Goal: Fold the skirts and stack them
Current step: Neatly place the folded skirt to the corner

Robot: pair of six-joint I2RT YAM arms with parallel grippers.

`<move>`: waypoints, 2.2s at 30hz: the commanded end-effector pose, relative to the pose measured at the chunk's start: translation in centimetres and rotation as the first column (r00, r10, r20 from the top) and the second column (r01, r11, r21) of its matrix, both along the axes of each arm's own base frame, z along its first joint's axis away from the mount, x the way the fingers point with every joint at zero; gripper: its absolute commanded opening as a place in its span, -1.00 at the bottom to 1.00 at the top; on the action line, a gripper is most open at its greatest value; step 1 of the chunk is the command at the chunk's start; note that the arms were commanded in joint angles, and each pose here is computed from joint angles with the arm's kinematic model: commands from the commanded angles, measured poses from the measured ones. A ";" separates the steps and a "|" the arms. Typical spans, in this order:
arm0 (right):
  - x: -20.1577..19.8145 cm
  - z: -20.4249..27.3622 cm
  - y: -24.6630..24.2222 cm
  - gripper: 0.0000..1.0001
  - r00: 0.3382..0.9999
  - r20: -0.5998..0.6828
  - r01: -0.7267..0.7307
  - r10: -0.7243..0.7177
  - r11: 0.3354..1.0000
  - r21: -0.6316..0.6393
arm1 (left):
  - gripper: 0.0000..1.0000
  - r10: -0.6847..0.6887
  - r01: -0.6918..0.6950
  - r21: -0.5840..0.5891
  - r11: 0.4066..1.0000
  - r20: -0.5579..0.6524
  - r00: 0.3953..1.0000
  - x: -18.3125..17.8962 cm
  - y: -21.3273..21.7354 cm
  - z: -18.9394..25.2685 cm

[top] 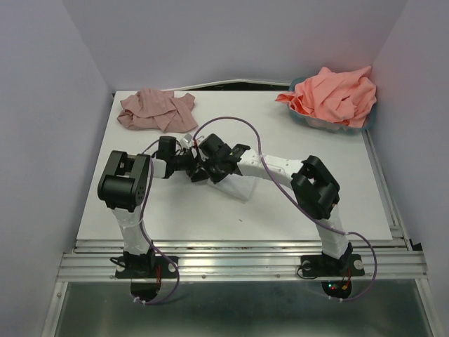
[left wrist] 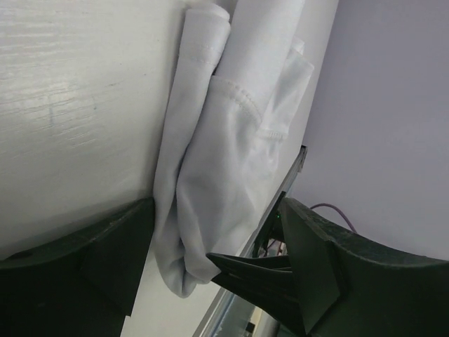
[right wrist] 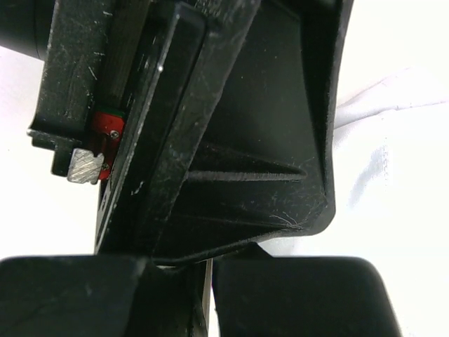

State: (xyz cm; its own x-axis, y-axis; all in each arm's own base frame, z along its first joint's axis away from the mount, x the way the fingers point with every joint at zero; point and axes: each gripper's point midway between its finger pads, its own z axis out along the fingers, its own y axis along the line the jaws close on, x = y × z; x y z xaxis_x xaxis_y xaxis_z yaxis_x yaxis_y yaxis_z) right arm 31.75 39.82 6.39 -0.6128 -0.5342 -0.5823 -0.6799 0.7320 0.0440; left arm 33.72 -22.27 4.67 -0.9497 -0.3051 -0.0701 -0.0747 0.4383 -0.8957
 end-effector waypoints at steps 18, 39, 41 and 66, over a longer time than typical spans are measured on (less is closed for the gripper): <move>3.8 7.6 1.3 -0.99 0.967 0.213 0.094 -0.138 0.975 0.200 | 0.40 -0.068 0.074 0.031 0.997 -0.183 0.981 -3.0 -2.0 -5.0; 9.3 11.3 -7.7 0.65 0.964 0.104 0.208 -0.246 0.935 0.287 | -1.00 -0.106 0.059 0.432 0.900 0.085 0.991 5.7 1.9 -3.6; 10.4 13.0 -10.4 0.85 0.947 0.144 0.235 -0.287 0.926 0.297 | -1.00 -0.170 0.042 0.534 0.845 0.192 0.967 8.8 2.2 -1.6; 10.9 12.4 -15.7 1.00 0.915 0.178 0.317 -0.362 0.918 0.240 | -1.00 -0.413 -0.303 0.738 0.603 0.613 0.673 25.5 7.0 14.6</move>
